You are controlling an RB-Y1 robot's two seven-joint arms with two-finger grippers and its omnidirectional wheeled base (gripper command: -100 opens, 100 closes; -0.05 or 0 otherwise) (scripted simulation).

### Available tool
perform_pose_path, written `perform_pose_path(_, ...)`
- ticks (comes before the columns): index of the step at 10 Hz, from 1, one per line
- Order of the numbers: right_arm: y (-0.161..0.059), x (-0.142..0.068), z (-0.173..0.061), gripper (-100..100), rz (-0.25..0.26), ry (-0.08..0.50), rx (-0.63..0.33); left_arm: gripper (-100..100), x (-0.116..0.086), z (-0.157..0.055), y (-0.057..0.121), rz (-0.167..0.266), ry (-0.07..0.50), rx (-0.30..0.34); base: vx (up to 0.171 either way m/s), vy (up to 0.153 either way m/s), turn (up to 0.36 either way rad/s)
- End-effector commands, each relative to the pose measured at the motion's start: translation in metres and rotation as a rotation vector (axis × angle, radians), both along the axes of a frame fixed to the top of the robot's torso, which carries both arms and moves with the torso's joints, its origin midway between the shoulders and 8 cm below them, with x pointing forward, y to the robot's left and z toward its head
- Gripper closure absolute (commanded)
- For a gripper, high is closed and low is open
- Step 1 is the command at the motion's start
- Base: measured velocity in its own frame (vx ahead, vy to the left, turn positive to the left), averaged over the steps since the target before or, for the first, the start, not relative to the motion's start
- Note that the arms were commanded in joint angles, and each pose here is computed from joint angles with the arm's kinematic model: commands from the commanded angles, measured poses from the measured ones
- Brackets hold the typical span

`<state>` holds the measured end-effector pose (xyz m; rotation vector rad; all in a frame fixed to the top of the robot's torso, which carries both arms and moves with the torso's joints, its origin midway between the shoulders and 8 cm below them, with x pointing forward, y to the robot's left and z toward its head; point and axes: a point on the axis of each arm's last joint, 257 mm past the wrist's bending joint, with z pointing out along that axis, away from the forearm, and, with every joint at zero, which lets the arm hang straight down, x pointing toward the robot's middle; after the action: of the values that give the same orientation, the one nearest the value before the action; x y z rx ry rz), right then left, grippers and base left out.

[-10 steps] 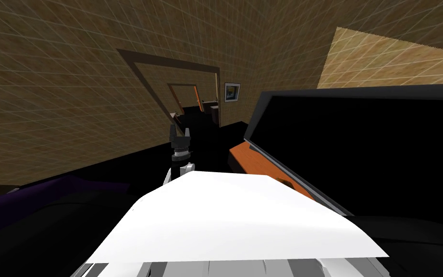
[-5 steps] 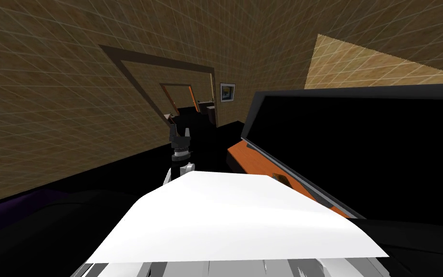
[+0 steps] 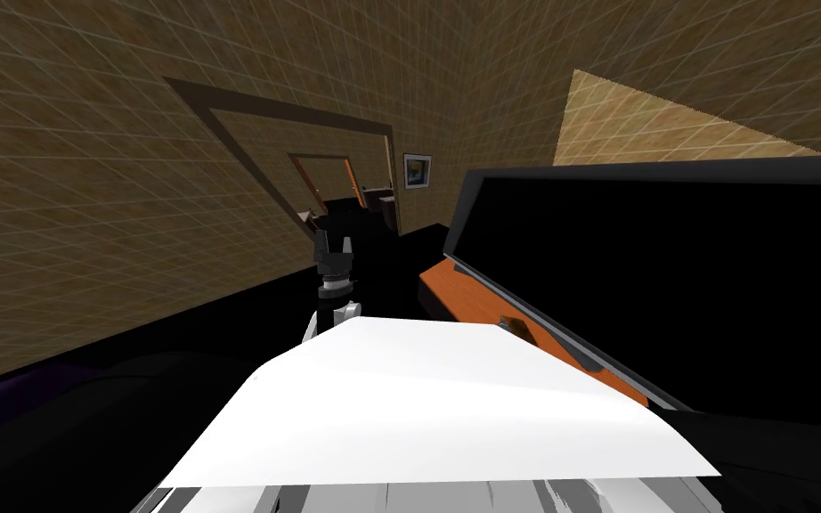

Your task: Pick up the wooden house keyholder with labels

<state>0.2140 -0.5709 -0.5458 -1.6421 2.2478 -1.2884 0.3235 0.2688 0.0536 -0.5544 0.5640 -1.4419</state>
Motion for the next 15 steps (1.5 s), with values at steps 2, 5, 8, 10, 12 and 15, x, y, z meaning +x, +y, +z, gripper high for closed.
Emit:
perform_pose_path(2, 0.003, 0.015, 0.001, -100, 0.021, 0.001, -0.004, 0, 0.000, 0.000, 0.000, 0.000, 0.000, 0.000, 0.014, 0.018, -0.076)
perform_pose_path(5, 0.003, 0.015, 0.001, -100, 0.021, 0.001, -0.004, 0, 0.000, 0.000, 0.000, 0.000, 0.000, 0.000, -0.008, -0.006, -0.005)
perform_pose_path(8, 0.003, 0.015, 0.001, 100, 0.021, 0.001, -0.004, 0, 0.000, 0.000, 0.000, 0.000, 0.000, 0.000, 0.000, 0.000, 0.000)
perform_pose_path(10, 0.003, 0.015, 0.001, 100, 0.021, 0.001, -0.004, 0, 0.000, 0.000, 0.000, 0.000, 0.000, 0.000, 0.000, 0.000, 0.000)
perform_pose_path(12, 0.003, 0.015, 0.001, 0, 0.021, 0.001, -0.004, 0, 0.000, 0.000, 0.000, 0.000, 0.000, 0.000, 0.000, 0.000, 0.000)
perform_pose_path(15, 0.002, 0.072, 0.034, -100, -0.013, -0.112, -0.036, 0, 0.000, 0.000, 0.000, 0.000, 0.000, 0.000, -0.022, 0.156, 0.114)
